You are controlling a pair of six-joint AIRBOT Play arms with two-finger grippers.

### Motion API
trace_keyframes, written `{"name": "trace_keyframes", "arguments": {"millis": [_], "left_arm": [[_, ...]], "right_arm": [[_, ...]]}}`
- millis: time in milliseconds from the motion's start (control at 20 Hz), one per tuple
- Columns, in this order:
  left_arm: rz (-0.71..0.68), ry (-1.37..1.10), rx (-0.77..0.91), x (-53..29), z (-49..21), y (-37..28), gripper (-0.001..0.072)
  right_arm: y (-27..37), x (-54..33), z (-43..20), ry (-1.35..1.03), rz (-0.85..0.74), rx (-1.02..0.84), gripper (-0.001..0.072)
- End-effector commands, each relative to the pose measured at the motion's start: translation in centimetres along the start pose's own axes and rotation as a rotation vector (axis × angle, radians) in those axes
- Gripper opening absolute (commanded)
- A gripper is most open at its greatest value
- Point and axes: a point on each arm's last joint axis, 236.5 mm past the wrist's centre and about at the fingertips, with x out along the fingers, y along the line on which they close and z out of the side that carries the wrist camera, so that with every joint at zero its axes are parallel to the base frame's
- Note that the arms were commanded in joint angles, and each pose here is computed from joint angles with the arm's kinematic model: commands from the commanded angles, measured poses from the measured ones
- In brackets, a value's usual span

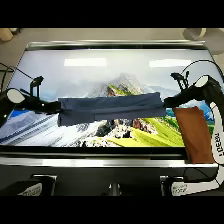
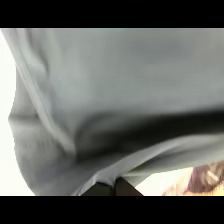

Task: Fold the shirts.

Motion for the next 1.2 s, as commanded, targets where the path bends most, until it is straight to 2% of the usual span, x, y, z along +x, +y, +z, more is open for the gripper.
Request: {"name": "trace_keyframes", "arguments": {"millis": [0, 150, 400, 450, 500, 550, 600, 750, 850, 1150], "left_arm": [[-0.001, 0.005, -0.017, 2.2, 3.9, 0.7, 0.0026], [-0.005, 0.031, -0.03, 4.5, 5.3, 1.2, 0.0026], [-0.006, 0.119, -0.061, 7.9, 4.0, 2.1, 0.0037], [-0.008, 0.119, -0.064, 7.9, 4.0, 2.2, 0.0185], [-0.006, 0.119, -0.062, 7.5, 4.3, 2.3, 0.043], [-0.004, 0.113, -0.061, 6.7, 4.8, 2.6, 0.0583], [-0.005, 0.103, -0.064, 5.6, 5.6, 2.8, 0.0585], [-0.012, 0.02, -0.037, 1.8, 8.5, 2.2, 0.0578], [-0.02, -0.059, 0.001, -0.5, 10.1, 0.5, 0.0578], [-0.06, -0.119, 0.118, -2.9, 9.9, -5.3, 0.0578]], "right_arm": [[-1.1, 1.4, 3.8, -0.114, 0.007, 0.036, 0.002], [-1.1, 3.3, 4.8, -0.143, 0.05, 0.075, 0.002], [-0.3, 7.0, 3.1, -0.053, 0.092, 0.068, 0.0027], [-0.2, 6.9, 3.4, -0.066, 0.097, 0.072, 0.0145], [-0.4, 6.1, 3.7, -0.075, 0.097, 0.07, 0.0377], [-0.7, 4.7, 4.1, -0.087, 0.095, 0.04, 0.0595], [-1.3, 3.0, 4.4, -0.107, 0.088, 0.013, 0.0701], [-5.6, -0.8, 4.5, -0.188, 0.025, 0.115, 0.0695], [-7.1, 0.1, 3.4, -0.168, 0.036, 0.208, 0.0686], [-3.2, 6.3, 3.4, -0.101, 0.207, 0.258, 0.0686]]}}
